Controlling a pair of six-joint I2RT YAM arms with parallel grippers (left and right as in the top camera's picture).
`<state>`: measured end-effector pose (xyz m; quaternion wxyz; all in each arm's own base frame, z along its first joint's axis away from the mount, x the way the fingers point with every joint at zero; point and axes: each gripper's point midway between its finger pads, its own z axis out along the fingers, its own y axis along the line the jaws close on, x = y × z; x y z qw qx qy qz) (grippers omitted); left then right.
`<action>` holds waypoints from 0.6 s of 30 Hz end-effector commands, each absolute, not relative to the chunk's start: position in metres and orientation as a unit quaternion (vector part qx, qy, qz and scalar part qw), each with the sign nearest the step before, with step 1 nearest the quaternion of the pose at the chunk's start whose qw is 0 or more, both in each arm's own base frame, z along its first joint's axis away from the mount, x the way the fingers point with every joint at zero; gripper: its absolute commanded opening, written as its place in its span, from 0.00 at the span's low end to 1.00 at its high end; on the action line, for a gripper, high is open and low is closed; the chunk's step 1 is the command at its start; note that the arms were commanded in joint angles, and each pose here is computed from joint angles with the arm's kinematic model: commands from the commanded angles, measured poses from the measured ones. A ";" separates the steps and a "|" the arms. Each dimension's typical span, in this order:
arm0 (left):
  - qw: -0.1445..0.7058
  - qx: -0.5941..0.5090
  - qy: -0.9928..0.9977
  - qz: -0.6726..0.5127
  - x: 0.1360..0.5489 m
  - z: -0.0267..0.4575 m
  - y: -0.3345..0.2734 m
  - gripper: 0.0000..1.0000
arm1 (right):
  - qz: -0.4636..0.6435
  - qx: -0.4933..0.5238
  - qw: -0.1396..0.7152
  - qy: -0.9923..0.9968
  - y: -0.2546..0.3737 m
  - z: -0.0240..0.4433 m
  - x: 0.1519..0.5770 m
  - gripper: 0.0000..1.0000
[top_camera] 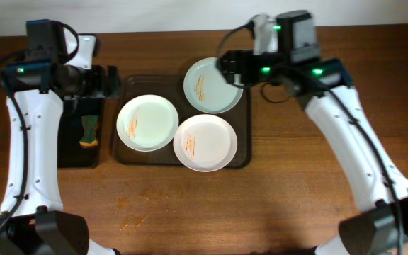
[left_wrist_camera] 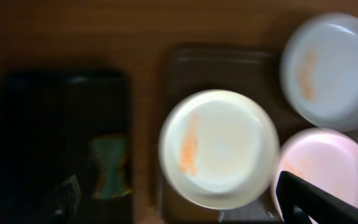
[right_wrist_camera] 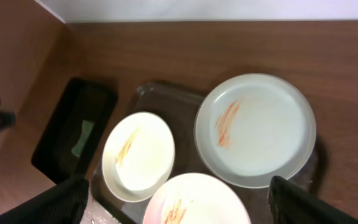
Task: Clean dirty plates on tray and stack at the side
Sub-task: 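Move the left gripper to the sponge and the right gripper to the left plate rim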
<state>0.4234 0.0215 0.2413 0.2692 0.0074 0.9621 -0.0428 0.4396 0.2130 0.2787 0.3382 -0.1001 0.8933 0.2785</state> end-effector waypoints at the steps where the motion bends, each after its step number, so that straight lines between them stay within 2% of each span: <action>1: 0.284 -0.153 0.946 0.034 0.420 0.261 0.082 0.99 | 0.260 -0.106 0.337 0.899 0.254 0.276 0.454 0.88; 2: 0.277 -0.181 0.943 0.036 0.415 0.259 0.092 0.98 | 0.254 -0.111 0.329 0.903 0.269 0.268 0.458 0.83; 5: 0.232 -0.245 0.940 0.056 0.400 0.237 0.128 0.89 | 0.226 -0.124 0.302 0.918 0.308 0.227 0.464 0.79; 9: 0.193 -0.279 0.939 0.062 0.397 0.206 0.160 0.89 | 0.205 -0.138 0.239 0.939 0.339 0.153 0.457 0.69; 13: 0.191 -0.279 0.939 0.062 0.403 0.198 0.162 0.89 | 0.190 -0.156 0.206 0.947 0.359 0.109 0.445 0.67; 18: 0.186 -0.279 0.940 0.062 0.407 0.191 0.163 0.89 | 0.183 -0.158 0.171 0.955 0.376 0.059 0.436 0.49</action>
